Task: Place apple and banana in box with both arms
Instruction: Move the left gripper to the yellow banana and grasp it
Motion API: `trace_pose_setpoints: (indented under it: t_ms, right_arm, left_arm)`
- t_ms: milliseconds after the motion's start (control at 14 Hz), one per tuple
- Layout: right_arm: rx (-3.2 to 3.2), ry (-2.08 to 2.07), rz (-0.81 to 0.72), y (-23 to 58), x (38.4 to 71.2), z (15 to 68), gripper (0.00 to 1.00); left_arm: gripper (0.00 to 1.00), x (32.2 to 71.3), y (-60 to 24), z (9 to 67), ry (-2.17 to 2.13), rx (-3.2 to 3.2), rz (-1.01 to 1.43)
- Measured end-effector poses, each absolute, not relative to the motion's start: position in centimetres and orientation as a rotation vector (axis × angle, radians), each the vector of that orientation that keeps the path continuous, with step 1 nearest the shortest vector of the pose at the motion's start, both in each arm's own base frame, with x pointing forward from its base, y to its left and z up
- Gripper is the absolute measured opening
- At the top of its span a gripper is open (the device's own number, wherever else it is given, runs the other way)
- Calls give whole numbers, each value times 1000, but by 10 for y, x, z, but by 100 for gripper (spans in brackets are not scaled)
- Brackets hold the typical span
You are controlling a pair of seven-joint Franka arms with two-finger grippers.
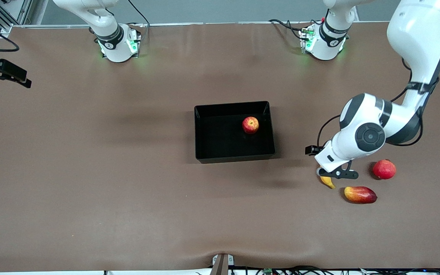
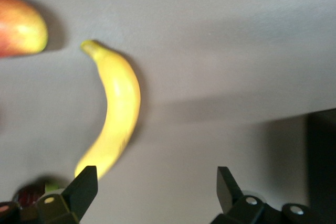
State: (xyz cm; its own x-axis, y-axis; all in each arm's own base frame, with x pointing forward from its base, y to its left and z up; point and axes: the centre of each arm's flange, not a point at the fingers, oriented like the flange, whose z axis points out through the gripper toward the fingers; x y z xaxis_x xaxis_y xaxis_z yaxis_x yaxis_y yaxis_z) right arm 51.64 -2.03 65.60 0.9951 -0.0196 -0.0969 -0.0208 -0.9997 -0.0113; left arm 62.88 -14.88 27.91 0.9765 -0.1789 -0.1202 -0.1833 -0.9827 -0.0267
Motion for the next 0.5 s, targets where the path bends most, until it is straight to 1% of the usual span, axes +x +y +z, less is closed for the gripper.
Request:
trace_pose_setpoints:
  t_ms: [214,429,500]
  right_arm:
    - [-3130,23,46,-23,514,683,100]
    - [-3133,13,7,-21,512,698,100]
    - [-3137,13,10,-22,512,698,100]
  left_arm:
    - [100,630,-123,236,440,-3051,139]
    - [100,630,-110,204,505,-3052,95]
    - [96,628,-109,196,521,-3050,93]
